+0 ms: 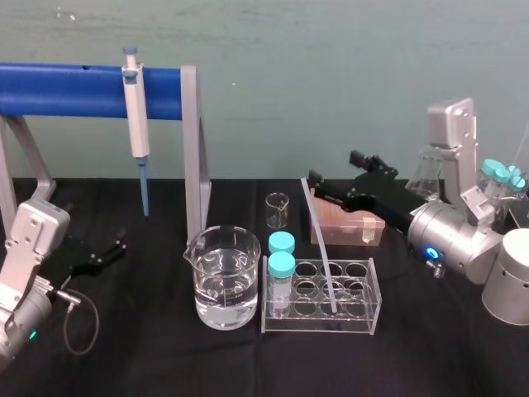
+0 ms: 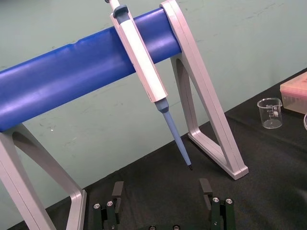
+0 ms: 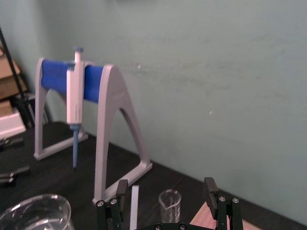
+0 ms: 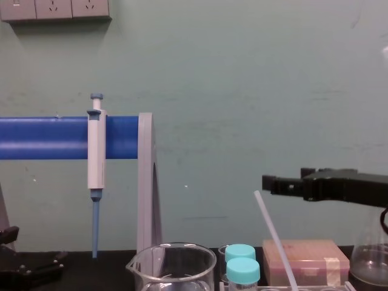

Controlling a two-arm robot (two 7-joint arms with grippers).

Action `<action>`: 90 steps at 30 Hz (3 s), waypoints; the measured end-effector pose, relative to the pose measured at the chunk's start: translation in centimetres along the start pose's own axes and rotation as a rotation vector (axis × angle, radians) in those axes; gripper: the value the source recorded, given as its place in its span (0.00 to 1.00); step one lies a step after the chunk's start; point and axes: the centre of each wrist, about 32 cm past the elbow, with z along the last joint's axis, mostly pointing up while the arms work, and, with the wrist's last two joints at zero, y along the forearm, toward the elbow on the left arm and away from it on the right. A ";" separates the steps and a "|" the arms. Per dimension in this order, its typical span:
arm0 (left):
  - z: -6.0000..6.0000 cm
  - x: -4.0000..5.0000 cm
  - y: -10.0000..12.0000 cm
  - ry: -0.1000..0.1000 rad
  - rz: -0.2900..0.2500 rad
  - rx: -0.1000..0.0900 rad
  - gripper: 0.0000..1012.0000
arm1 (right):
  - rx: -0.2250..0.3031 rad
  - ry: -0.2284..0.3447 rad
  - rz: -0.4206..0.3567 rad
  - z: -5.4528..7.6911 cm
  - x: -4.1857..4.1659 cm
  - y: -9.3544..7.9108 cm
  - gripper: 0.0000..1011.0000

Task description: Pick up the stirring rod with one hand, then place it down.

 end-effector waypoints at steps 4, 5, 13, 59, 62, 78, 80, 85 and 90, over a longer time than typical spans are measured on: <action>0.0 0.00 0.0 0.000 0.000 0.000 0.99 | -0.043 0.001 0.030 -0.2 0.05 0.5 0.99; 0.0 0.00 0.0 0.000 0.000 0.000 0.99 | -0.051 0.002 0.039 -0.3 0.07 0.6 0.99; 0.0 0.00 0.0 0.000 0.000 0.000 0.99 | -0.133 0.018 0.096 -1.2 0.03 1.1 0.99; 0.0 0.00 0.0 0.000 0.000 0.000 0.99 | -0.127 0.063 0.126 -1.8 0.17 1.3 0.78; 0.0 0.00 0.0 0.000 0.000 0.000 0.99 | -0.127 0.063 0.125 -1.8 0.16 1.3 0.73; 0.0 0.00 0.0 0.000 0.000 0.000 0.99 | -0.126 0.062 0.125 -1.8 0.15 1.3 0.22; 0.0 0.00 0.0 0.000 0.000 0.000 0.99 | -0.126 0.062 0.125 -1.8 0.15 1.3 0.14; 0.0 0.00 0.0 0.000 0.000 0.000 0.99 | -0.105 0.065 0.123 -1.9 0.12 1.2 0.06; 0.0 0.00 0.0 0.000 0.000 0.000 0.99 | -0.060 0.068 0.123 -2.1 -0.05 0.9 0.06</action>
